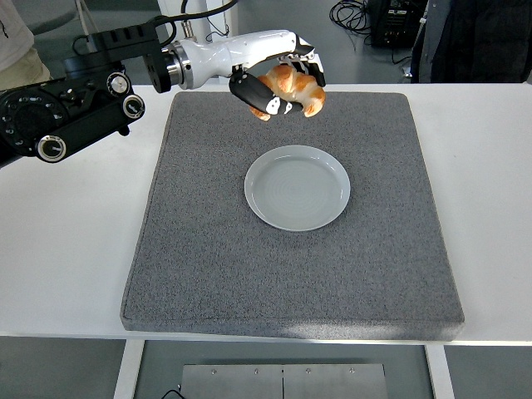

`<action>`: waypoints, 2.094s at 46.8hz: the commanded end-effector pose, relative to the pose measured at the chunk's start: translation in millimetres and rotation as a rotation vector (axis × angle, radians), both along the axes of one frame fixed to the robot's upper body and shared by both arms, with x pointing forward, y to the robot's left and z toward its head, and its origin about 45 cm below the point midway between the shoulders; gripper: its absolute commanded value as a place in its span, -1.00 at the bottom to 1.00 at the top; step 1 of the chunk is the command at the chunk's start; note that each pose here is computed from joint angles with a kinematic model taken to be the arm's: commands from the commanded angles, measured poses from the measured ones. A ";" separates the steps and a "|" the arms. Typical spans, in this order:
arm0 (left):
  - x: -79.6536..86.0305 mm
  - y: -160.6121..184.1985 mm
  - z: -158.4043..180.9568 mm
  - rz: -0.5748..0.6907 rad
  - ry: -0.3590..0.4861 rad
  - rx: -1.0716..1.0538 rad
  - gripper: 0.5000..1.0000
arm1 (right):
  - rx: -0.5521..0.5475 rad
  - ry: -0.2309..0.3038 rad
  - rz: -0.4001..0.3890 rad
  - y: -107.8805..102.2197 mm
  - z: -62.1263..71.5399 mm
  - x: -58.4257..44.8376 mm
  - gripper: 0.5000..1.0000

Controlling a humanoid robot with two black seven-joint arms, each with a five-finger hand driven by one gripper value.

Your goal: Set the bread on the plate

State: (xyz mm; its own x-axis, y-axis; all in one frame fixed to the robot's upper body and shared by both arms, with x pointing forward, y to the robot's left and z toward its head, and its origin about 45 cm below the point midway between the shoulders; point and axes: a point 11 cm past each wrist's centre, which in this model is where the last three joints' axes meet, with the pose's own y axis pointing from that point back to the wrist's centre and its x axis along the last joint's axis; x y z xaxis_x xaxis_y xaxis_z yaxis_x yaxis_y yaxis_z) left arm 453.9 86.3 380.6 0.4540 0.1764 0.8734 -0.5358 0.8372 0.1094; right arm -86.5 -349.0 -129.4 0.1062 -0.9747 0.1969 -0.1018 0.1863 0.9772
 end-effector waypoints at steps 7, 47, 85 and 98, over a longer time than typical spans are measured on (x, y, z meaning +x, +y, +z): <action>-1.8 -40.5 -11.8 -0.047 0.007 0.036 -1.00 | -0.001 0.000 0.000 -0.2 0.0 0.0 1.00; -2.9 -51.3 -107.8 0.018 0.095 0.109 -1.00 | 0.001 0.000 0.000 0.3 0.0 0.0 1.00; -5.5 -20.8 -163.6 0.095 0.120 0.184 -1.00 | -0.001 0.000 0.000 -0.2 0.0 0.0 1.00; -7.4 -24.4 -166.2 0.092 0.125 0.179 -1.00 | -0.001 0.000 0.000 -0.2 0.0 0.0 1.00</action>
State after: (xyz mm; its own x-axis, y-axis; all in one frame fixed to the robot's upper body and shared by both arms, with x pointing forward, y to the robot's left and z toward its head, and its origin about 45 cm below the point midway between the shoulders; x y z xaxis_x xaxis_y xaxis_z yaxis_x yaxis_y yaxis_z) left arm 446.1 61.9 214.6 0.5509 0.0689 0.8317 -0.5806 0.7476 0.3225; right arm -86.5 -349.1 -129.4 0.1062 -0.9746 0.1972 -0.1021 0.1865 0.9771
